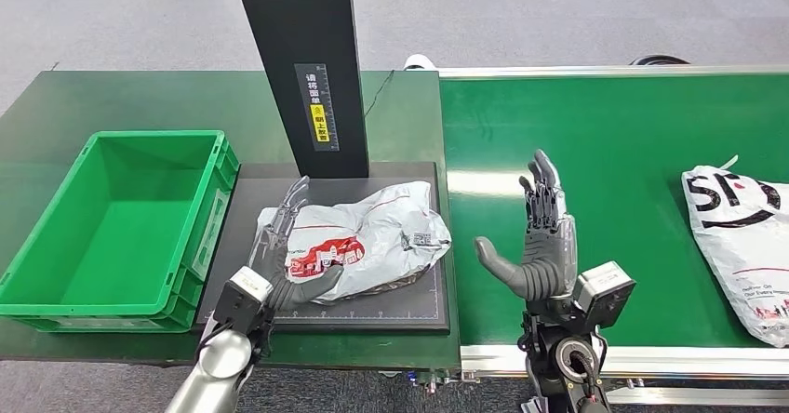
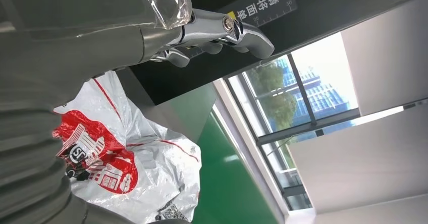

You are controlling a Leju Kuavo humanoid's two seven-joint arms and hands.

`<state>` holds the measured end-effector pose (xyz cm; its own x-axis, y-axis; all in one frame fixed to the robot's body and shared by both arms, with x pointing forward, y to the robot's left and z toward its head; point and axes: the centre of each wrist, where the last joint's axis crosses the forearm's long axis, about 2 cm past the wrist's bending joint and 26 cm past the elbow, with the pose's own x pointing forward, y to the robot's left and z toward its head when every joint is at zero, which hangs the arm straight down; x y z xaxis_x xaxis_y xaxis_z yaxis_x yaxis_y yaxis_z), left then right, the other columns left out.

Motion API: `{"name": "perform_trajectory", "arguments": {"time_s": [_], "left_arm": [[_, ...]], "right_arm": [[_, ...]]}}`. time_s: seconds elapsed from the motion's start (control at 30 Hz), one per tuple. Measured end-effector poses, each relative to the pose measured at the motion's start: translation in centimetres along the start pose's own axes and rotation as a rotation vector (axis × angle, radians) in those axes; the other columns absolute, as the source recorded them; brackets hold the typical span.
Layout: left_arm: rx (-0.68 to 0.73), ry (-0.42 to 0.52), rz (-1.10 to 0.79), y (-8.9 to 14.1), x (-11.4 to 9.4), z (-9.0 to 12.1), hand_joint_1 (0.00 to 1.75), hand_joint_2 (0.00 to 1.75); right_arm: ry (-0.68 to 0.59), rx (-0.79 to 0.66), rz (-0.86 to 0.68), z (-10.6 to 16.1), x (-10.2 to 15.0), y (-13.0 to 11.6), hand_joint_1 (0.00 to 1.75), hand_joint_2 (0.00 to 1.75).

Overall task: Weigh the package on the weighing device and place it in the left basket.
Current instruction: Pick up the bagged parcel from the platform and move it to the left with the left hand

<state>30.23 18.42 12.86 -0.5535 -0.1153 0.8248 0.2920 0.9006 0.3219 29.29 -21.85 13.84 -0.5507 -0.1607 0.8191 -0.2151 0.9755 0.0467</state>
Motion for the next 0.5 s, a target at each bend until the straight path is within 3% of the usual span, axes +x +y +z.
{"name": "perform_trajectory", "arguments": {"time_s": [0.1, 0.27, 0.5], "left_arm": [[-0.058, 0.046, -0.068, 0.1, -0.1, -0.6, 0.0, 1.75], [-0.317, 0.22, -0.298, 0.5, -1.5, -3.0, 0.0, 1.75], [-0.568, 0.356, -0.451, 1.2, -3.4, -4.6, 0.0, 1.75]], "right_arm": [[0.001, 0.009, 0.006, 0.0, 0.0, 0.0, 0.0, 1.75], [0.002, 0.033, 0.016, -0.1, 0.0, -0.1, 0.0, 1.75], [0.023, 0.019, 0.03, -0.2, 0.1, -0.5, 0.0, 1.75]]}}
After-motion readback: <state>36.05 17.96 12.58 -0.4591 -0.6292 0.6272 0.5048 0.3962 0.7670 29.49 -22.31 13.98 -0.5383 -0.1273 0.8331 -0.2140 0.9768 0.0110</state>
